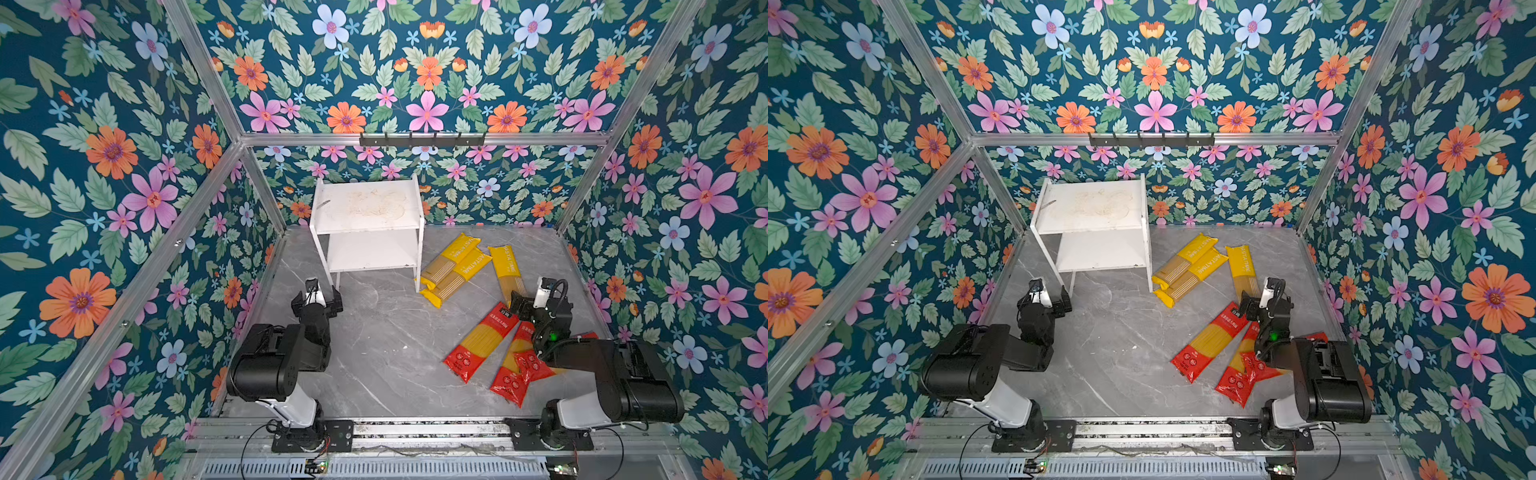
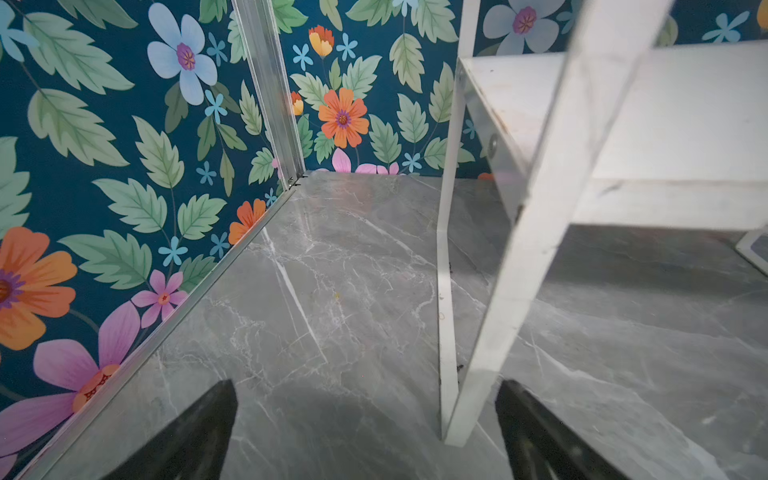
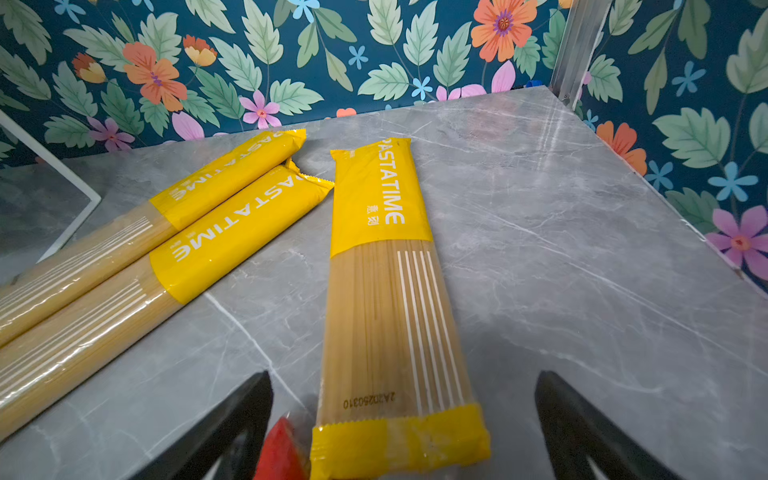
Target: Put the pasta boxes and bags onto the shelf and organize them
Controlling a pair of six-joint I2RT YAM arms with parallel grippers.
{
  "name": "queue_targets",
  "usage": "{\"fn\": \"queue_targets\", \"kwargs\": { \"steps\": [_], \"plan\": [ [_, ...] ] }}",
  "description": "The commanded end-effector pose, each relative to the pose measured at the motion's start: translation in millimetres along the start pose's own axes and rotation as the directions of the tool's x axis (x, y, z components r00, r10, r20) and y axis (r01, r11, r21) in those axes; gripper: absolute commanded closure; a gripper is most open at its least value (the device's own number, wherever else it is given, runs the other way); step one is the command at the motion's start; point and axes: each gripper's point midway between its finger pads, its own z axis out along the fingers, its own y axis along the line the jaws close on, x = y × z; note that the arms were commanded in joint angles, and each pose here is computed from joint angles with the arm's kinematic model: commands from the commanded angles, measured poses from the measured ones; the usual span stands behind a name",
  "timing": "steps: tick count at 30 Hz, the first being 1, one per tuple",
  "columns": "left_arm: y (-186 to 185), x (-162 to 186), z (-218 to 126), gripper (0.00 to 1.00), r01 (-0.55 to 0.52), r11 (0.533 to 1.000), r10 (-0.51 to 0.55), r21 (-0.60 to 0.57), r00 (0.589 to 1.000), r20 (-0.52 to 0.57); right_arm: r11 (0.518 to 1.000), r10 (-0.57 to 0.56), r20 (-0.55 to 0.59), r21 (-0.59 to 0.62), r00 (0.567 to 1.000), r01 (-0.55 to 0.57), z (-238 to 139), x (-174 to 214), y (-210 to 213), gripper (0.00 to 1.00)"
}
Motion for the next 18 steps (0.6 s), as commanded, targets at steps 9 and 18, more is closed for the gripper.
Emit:
{"fn": "queue_targets", "kwargs": {
  "steps": [9, 18],
  "plan": [
    [0.9, -3.8, 0.2, 0.00, 0.006, 1.000, -0.006, -0.001, 1.000, 0.013, 1.000, 0.000, 0.019, -0.008, 1.000, 0.000, 0.3, -5.8, 1.8, 0.01],
    [0.9, -3.3, 0.2, 0.00, 0.005, 1.000, -0.005, 0.000, 1.000, 0.011, 1.000, -0.002, 0.018, -0.008, 1.000, 0.002, 0.3, -5.7, 1.7, 0.01]
  ]
}}
